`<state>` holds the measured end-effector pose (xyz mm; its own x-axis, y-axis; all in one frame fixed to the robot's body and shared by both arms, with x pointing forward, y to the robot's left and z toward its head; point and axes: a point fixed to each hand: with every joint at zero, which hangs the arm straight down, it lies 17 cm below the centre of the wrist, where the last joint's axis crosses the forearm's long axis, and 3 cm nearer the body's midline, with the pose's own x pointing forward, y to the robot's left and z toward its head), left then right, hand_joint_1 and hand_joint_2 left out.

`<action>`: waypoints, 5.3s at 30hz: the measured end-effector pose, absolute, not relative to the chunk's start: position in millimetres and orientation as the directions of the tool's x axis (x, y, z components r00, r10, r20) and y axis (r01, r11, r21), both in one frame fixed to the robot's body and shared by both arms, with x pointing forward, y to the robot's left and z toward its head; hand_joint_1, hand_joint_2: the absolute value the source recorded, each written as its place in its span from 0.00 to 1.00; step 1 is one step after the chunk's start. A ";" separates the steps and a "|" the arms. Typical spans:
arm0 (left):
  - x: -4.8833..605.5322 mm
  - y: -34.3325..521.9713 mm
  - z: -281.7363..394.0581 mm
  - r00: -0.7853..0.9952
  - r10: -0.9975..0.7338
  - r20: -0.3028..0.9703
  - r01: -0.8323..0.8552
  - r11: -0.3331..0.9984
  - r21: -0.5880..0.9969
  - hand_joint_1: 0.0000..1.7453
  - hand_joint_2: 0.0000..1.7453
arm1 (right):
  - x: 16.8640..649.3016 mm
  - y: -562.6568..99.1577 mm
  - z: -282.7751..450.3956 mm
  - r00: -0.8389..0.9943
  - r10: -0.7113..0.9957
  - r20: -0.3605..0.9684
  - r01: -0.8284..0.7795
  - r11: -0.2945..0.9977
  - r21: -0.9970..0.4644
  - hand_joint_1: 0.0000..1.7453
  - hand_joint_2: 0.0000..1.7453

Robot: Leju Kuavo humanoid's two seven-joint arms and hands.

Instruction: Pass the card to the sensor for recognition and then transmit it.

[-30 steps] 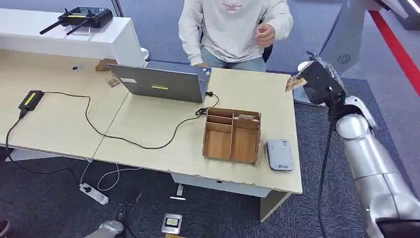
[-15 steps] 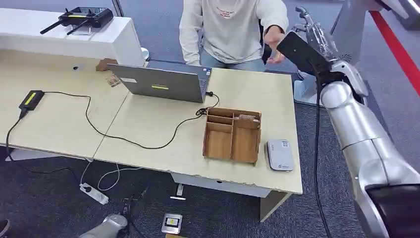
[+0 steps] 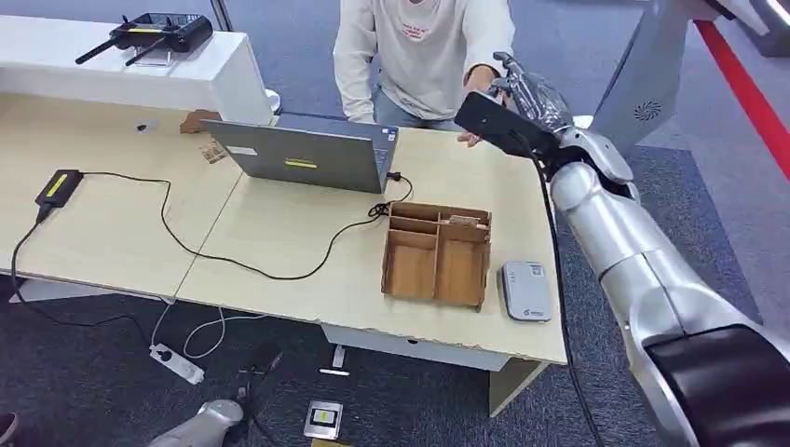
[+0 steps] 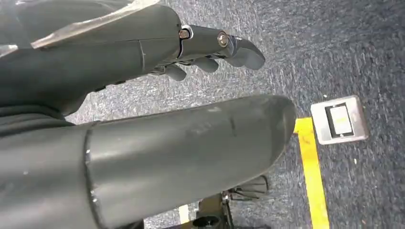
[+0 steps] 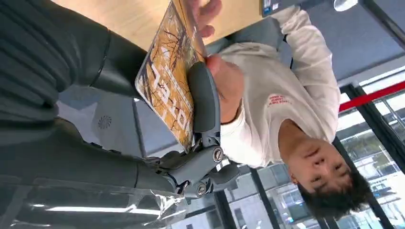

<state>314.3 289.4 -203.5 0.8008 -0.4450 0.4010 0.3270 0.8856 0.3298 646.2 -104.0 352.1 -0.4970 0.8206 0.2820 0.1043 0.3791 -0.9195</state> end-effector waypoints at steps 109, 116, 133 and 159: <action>303.8 300.1 -208.6 0.822 -0.358 0.443 0.220 0.917 0.333 0.00 0.00 | 591.0 -42.2 232.0 -0.562 0.827 0.004 0.097 0.070 -0.993 0.00 1.00; 302.5 299.7 -209.3 0.829 -0.351 0.435 0.219 0.920 0.325 0.00 0.00 | 593.2 -42.6 219.4 -0.544 0.839 0.006 0.063 0.049 -0.997 0.00 1.00; 305.5 299.9 -207.7 0.806 -0.393 0.442 0.250 0.903 0.349 0.00 0.00 | 600.6 -71.0 183.5 -0.459 0.889 -0.012 -0.001 -0.015 -1.000 0.00 1.00; 311.0 301.8 -204.3 0.750 -0.490 0.444 0.316 0.856 0.410 0.00 0.00 | 605.8 -131.1 153.6 -0.345 0.937 -0.047 0.020 -0.043 -0.999 0.00 1.00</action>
